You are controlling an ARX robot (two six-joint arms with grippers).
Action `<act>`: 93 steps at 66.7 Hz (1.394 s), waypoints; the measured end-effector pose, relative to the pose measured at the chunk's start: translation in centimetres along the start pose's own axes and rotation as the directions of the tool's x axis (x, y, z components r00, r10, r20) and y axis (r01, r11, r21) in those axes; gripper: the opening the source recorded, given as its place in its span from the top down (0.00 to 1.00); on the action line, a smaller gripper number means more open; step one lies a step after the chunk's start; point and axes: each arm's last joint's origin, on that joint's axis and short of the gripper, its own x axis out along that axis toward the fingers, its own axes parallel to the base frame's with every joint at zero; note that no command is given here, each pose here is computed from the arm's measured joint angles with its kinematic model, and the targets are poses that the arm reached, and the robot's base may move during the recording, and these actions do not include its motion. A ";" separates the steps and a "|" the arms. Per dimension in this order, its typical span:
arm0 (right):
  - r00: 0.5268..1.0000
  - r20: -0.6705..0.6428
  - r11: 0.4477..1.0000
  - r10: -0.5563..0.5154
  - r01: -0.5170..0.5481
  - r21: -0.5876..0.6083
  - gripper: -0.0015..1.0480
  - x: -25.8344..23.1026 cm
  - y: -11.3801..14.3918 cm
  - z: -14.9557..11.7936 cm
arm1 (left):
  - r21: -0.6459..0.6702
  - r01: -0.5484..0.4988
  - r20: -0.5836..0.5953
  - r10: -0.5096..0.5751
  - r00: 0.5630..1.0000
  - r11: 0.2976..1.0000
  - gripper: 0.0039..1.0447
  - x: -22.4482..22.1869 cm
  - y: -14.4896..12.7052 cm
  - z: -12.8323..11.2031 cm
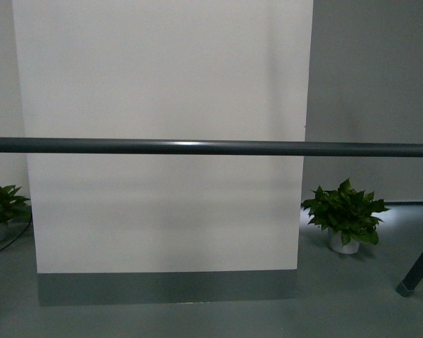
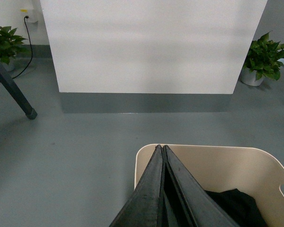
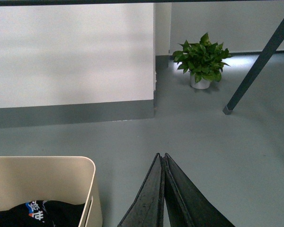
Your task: Move hamper under clothes hanger
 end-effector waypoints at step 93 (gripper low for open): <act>1.000 0.007 1.000 0.003 -0.003 0.000 0.98 -3.6 0.0 0.0 | 0.000 0.000 0.005 0.000 1.000 1.000 0.97 -3.8 0.0 0.0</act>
